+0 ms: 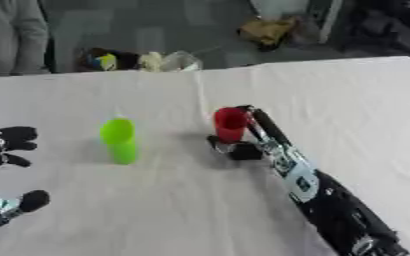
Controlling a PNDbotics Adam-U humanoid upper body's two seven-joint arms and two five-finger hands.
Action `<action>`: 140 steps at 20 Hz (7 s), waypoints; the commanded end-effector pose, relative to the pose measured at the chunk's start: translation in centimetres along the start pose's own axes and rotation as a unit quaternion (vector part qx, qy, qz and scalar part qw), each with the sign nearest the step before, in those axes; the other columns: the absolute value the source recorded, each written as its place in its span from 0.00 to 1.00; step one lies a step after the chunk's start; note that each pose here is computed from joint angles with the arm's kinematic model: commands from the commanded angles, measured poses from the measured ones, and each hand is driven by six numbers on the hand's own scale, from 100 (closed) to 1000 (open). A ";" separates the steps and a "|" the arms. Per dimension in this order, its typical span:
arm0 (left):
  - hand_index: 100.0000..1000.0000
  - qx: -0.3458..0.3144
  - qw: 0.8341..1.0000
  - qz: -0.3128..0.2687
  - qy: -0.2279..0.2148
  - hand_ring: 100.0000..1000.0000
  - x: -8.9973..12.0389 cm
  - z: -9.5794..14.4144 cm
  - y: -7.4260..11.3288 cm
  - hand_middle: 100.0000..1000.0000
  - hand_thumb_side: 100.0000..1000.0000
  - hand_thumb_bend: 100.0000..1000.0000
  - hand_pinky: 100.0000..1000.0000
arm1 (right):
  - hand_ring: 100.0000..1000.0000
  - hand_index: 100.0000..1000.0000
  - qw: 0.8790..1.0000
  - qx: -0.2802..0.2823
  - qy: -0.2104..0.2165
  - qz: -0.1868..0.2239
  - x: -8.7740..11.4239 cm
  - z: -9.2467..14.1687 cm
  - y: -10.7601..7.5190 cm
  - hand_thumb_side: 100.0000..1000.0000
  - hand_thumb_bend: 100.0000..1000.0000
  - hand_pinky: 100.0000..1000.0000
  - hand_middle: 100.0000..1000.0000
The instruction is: Pour the contents of one cup into another cup.
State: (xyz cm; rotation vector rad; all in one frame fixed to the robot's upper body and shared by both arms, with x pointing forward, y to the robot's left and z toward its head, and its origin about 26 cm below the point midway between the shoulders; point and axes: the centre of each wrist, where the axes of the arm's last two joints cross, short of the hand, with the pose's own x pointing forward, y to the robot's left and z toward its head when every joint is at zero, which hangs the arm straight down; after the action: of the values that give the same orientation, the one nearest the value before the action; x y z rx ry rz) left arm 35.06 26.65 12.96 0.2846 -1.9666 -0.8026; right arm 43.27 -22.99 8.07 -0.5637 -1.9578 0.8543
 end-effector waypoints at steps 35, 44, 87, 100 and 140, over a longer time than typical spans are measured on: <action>0.79 0.069 0.989 -0.114 0.063 0.72 -6.5 -4.6 -3.0 0.76 0.48 0.84 0.58 | 0.79 0.24 0.996 -0.075 -0.046 -0.033 3.3 0.1 -4.2 0.00 0.00 0.85 0.06; 0.79 0.067 0.989 -0.120 0.055 0.71 -6.0 -6.0 -2.6 0.75 0.48 0.82 0.58 | 0.79 0.24 0.995 -0.078 -0.050 -0.038 3.7 0.0 -4.1 0.00 0.00 0.85 0.06; 0.46 0.075 0.992 -0.086 0.055 0.07 -4.9 -7.0 -1.7 0.10 0.25 0.05 0.34 | 0.78 0.24 0.994 -0.087 -0.053 -0.039 4.0 0.2 -4.7 0.00 0.00 0.85 0.06; 0.45 -0.023 0.995 -0.092 0.026 0.07 -3.2 -6.6 -3.9 0.09 0.26 0.07 0.34 | 0.77 0.26 0.989 -0.090 -0.113 -0.011 7.2 -1.1 -8.6 0.00 0.00 0.85 0.07; 0.45 -0.181 0.973 -0.088 -0.117 0.07 2.4 -8.8 -8.9 0.09 0.26 0.07 0.35 | 0.73 0.28 0.958 0.029 -0.237 0.156 11.3 -8.0 -4.7 0.00 0.00 0.86 0.07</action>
State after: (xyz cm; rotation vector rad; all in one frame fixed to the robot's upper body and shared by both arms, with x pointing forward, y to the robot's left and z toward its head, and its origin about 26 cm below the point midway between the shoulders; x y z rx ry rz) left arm 40.04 15.65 10.77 0.1474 -1.9428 -1.3253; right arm 44.19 -15.86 19.50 -0.6561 -2.2681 1.3260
